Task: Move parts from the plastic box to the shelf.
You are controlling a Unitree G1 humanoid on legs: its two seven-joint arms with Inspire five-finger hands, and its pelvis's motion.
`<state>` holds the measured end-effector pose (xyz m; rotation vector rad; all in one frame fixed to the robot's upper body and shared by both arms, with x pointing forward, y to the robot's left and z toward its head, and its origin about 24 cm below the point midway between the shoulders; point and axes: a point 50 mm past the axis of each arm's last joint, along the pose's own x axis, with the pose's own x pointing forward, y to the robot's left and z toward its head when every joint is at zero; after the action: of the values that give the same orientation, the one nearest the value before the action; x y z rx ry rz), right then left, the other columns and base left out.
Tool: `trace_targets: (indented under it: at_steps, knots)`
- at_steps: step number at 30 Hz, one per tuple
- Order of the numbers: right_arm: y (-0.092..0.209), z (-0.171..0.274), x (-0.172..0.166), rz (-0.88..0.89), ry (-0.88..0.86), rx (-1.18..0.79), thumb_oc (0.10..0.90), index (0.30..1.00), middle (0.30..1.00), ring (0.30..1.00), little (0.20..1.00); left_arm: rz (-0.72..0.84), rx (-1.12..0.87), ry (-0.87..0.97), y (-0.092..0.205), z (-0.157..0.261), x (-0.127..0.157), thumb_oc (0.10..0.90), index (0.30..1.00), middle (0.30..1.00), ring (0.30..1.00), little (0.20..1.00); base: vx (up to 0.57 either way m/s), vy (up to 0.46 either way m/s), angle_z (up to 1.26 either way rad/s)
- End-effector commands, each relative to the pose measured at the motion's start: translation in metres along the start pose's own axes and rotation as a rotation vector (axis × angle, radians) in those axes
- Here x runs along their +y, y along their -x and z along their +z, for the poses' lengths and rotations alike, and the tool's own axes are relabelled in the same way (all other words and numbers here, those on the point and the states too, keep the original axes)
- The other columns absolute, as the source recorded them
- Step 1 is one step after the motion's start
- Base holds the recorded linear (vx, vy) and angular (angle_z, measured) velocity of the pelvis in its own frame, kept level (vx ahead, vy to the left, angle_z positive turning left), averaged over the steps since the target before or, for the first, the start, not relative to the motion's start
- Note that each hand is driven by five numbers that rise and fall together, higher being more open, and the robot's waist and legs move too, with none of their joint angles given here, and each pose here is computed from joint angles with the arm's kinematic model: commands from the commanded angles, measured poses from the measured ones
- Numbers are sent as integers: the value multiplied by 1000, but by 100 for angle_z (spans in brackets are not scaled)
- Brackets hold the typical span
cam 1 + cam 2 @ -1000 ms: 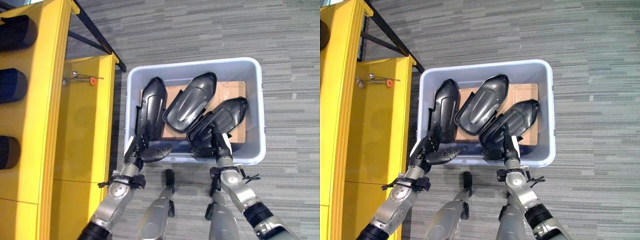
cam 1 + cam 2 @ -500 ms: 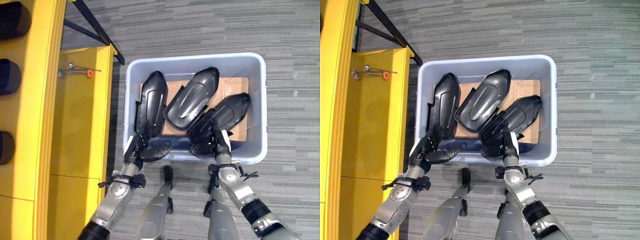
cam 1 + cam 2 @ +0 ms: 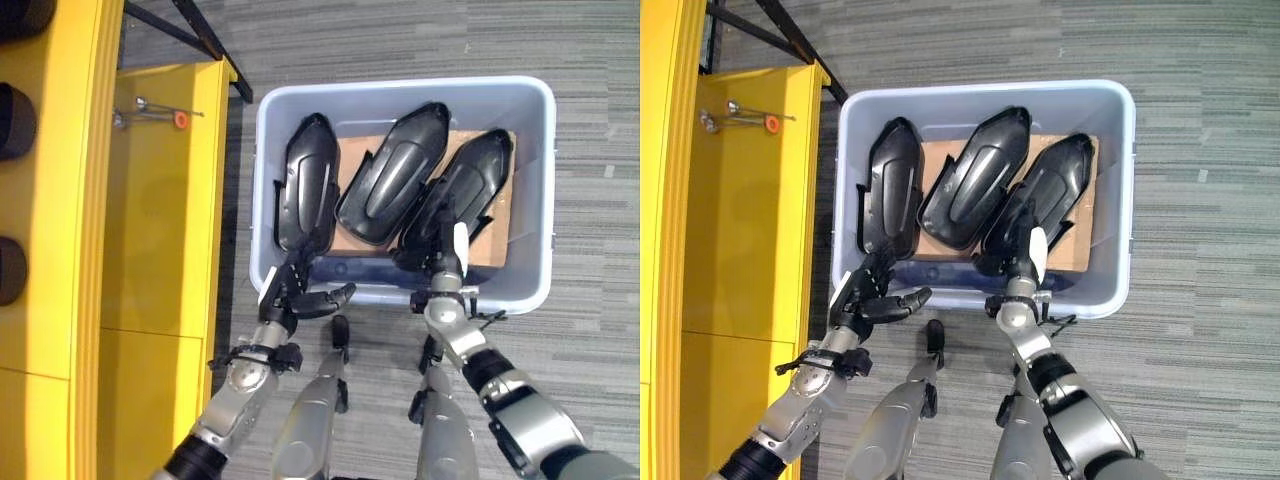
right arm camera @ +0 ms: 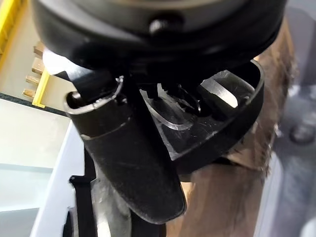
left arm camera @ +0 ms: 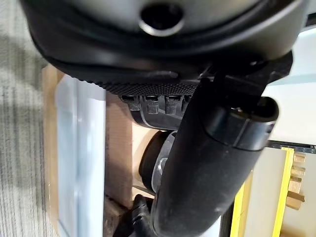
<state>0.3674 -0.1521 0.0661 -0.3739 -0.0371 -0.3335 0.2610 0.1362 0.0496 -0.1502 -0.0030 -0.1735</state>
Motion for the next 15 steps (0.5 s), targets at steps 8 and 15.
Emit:
trace_targets:
  at_steps: [8, 15]
  knots:
    - [23, -56, 17, 138, 111, 297, 400, 300, 300, 300, 300, -67, -237, -13, -6, 43, -14, 900, 1000, 1000, 1000, 1000, 20, 27, 13]
    - [27, -60, 17, 149, 132, 298, 400, 300, 300, 300, 300, -62, -236, -7, -7, 43, -14, 900, 1000, 1000, 1000, 1000, 7, 6, 1]
